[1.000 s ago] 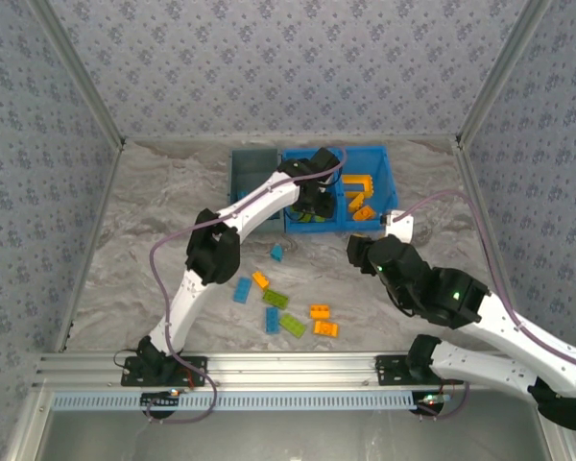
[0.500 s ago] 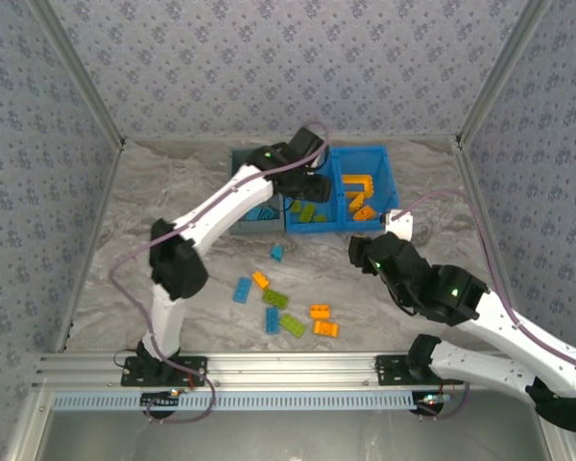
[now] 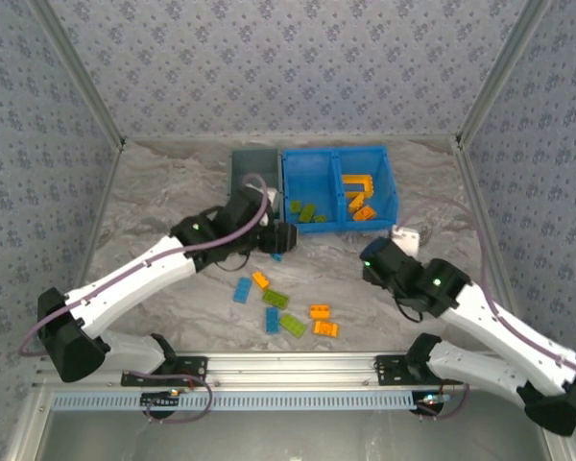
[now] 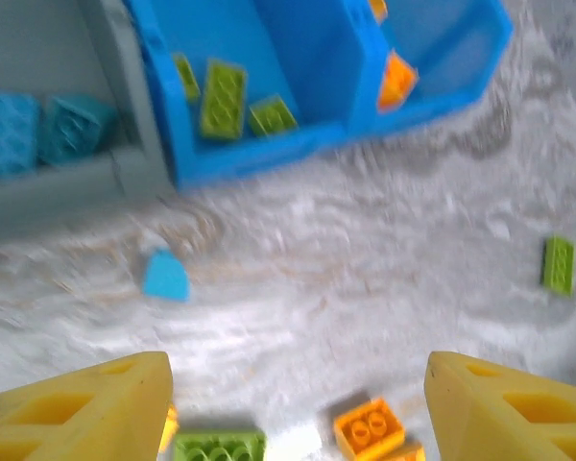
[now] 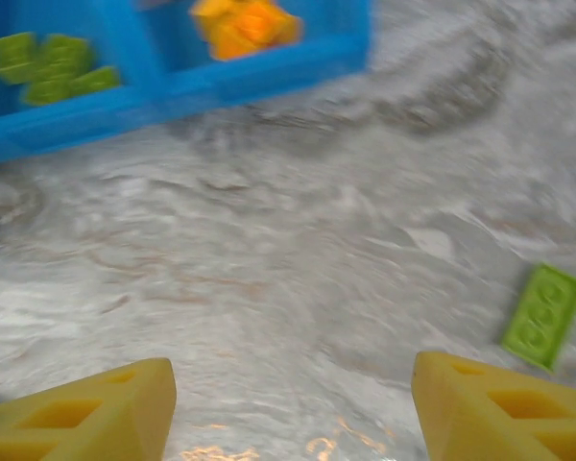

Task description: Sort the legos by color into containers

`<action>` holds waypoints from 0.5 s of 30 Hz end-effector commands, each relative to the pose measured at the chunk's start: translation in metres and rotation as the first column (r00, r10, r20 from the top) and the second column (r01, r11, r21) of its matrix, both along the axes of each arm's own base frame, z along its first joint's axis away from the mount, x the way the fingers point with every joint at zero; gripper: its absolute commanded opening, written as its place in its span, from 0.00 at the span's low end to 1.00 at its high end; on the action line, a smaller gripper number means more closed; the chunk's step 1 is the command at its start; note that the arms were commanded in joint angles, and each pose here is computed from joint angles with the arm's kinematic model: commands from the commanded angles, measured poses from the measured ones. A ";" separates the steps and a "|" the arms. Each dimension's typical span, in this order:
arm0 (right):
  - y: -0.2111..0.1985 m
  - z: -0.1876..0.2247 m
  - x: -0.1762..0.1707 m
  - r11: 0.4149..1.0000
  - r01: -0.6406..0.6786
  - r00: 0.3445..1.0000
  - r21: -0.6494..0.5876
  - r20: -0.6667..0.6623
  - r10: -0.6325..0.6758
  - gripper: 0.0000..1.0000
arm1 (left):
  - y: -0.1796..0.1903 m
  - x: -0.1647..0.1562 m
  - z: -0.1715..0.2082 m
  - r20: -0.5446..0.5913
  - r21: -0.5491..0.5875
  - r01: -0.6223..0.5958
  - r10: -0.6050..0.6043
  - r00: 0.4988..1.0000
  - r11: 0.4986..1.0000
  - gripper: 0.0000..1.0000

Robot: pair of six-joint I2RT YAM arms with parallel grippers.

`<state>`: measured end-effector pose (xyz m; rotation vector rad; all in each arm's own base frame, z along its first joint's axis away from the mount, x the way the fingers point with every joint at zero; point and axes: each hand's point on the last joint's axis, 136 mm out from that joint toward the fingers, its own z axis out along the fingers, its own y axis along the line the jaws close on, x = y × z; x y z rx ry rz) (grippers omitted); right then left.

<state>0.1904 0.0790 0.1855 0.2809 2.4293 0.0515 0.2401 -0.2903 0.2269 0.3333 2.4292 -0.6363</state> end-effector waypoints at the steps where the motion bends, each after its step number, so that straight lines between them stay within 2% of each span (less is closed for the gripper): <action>1: -0.035 -0.014 -0.025 0.988 0.149 0.986 0.049 -0.079 -0.145 0.66 | -0.025 -0.011 -0.003 0.033 -0.076 0.037 -0.035 0.999 0.996 0.70; 5: -0.057 -0.019 -0.032 0.963 0.268 0.955 0.040 -0.142 -0.260 0.67 | -0.034 -0.010 -0.017 0.048 -0.080 0.055 -0.051 0.998 0.995 0.71; 10: -0.073 -0.041 -0.036 0.907 0.415 0.885 0.069 -0.263 -0.385 0.71 | -0.042 -0.006 -0.034 0.065 -0.022 0.112 -0.111 0.992 0.993 0.71; 15: -0.083 -0.065 -0.024 0.830 0.536 0.803 0.154 -0.397 -0.444 0.70 | -0.040 0.002 -0.065 -0.020 -0.070 0.120 -0.122 0.992 0.990 0.72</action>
